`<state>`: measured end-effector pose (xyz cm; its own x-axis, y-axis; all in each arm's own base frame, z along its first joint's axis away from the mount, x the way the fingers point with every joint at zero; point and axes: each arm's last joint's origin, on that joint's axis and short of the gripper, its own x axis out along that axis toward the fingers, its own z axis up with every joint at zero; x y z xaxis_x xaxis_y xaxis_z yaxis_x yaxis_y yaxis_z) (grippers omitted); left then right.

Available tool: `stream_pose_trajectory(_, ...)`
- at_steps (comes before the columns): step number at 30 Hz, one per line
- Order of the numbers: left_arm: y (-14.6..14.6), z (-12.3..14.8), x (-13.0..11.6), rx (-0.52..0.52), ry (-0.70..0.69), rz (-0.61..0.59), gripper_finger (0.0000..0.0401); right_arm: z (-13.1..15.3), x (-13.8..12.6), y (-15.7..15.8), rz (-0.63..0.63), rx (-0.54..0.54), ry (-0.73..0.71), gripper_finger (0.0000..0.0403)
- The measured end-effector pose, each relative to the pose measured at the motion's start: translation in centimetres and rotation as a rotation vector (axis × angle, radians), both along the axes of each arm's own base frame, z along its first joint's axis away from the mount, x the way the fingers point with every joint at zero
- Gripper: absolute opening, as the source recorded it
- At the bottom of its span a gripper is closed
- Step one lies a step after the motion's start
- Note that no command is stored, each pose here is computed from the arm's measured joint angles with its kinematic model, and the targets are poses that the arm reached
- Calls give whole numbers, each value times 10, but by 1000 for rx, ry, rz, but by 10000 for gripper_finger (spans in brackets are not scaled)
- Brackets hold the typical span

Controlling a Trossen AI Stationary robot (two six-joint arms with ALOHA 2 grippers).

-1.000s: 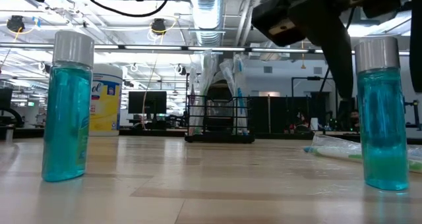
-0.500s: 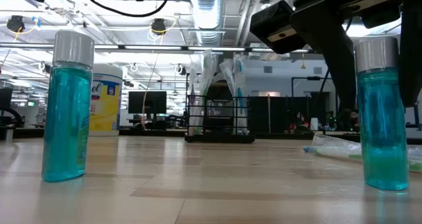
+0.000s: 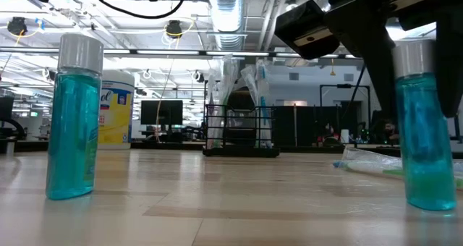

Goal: Pick & Place toothbrushing station
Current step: Put the mouthwash into the black mesh organizer

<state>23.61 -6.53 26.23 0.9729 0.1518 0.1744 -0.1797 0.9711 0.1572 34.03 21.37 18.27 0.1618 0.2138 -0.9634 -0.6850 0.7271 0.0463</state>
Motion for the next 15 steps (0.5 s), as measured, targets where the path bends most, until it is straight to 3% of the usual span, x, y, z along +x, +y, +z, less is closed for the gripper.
stream_pose_trajectory(7, 0, 0, 0, 0, 0, 0, 92, 22, 8, -6, -23, 1, -1, 82)
stream_pose_trajectory(15, 0, 0, 0, 0, 0, 0, 92, 54, 27, -38, -122, -54, -2, 82)
